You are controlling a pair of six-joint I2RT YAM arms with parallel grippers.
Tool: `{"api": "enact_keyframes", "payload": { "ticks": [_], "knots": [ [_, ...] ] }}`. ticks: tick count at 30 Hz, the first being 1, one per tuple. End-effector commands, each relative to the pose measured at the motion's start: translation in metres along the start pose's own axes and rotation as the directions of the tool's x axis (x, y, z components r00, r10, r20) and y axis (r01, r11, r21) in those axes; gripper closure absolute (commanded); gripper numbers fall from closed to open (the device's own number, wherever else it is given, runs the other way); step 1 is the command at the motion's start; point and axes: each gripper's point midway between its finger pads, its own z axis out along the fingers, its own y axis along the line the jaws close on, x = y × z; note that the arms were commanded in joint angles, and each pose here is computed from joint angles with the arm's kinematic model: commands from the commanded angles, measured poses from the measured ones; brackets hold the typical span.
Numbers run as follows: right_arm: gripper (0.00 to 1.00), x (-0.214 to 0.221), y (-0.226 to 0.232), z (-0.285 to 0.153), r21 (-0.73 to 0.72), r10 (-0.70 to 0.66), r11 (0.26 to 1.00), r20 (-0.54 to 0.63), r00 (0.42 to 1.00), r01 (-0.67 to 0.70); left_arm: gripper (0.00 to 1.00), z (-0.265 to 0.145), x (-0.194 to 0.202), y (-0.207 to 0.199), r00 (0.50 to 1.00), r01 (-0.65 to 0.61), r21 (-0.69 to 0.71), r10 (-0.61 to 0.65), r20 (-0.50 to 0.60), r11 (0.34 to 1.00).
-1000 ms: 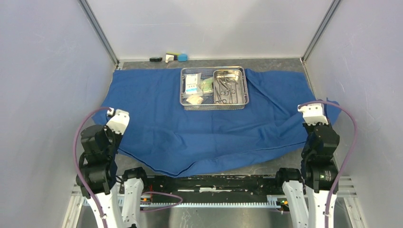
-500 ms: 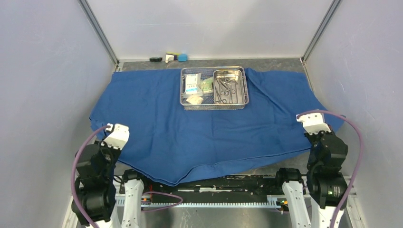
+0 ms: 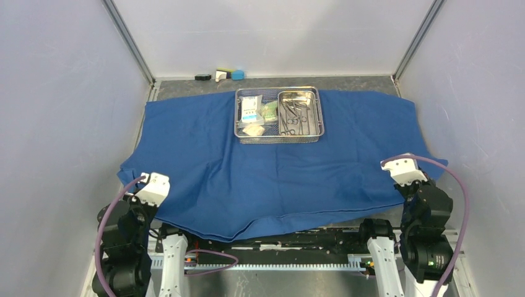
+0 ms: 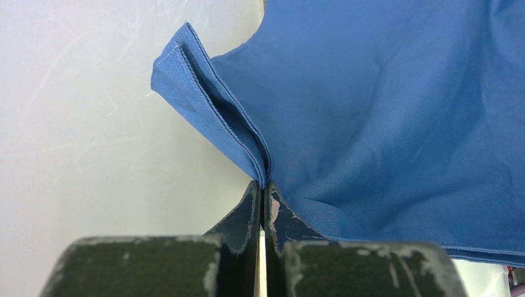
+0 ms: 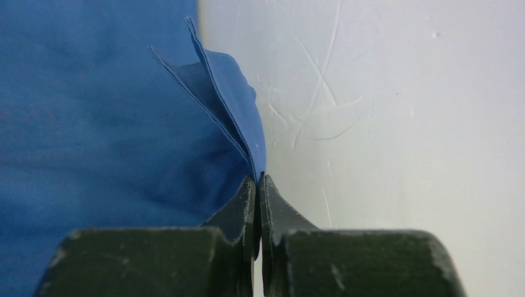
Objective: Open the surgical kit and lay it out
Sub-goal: Open the surgical kit at the center of the board.
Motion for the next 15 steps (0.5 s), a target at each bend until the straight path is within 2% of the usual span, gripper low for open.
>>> {"api": "enact_keyframes", "payload": {
  "ticks": [1, 5, 15],
  "knots": [
    [0.95, 0.013, 0.003, 0.008, 0.027, -0.060, 0.998, -0.056, 0.997, 0.062, 0.98, 0.003, 0.005, 0.006, 0.998, -0.046, -0.027, 0.045, -0.032, 0.999],
    [0.94, 0.027, 0.006, 0.020, 0.065, -0.095, 0.993, -0.127, 0.987, 0.104, 0.98, 0.015, 0.011, 0.013, 0.994, -0.078, -0.055, 0.073, -0.086, 0.995],
    [0.90, 0.037, 0.025, 0.045, 0.029, -0.157, 0.986, -0.190, 0.969, 0.166, 0.98, 0.048, 0.020, 0.032, 0.960, -0.199, -0.107, 0.172, -0.220, 0.974]
  ]
}}
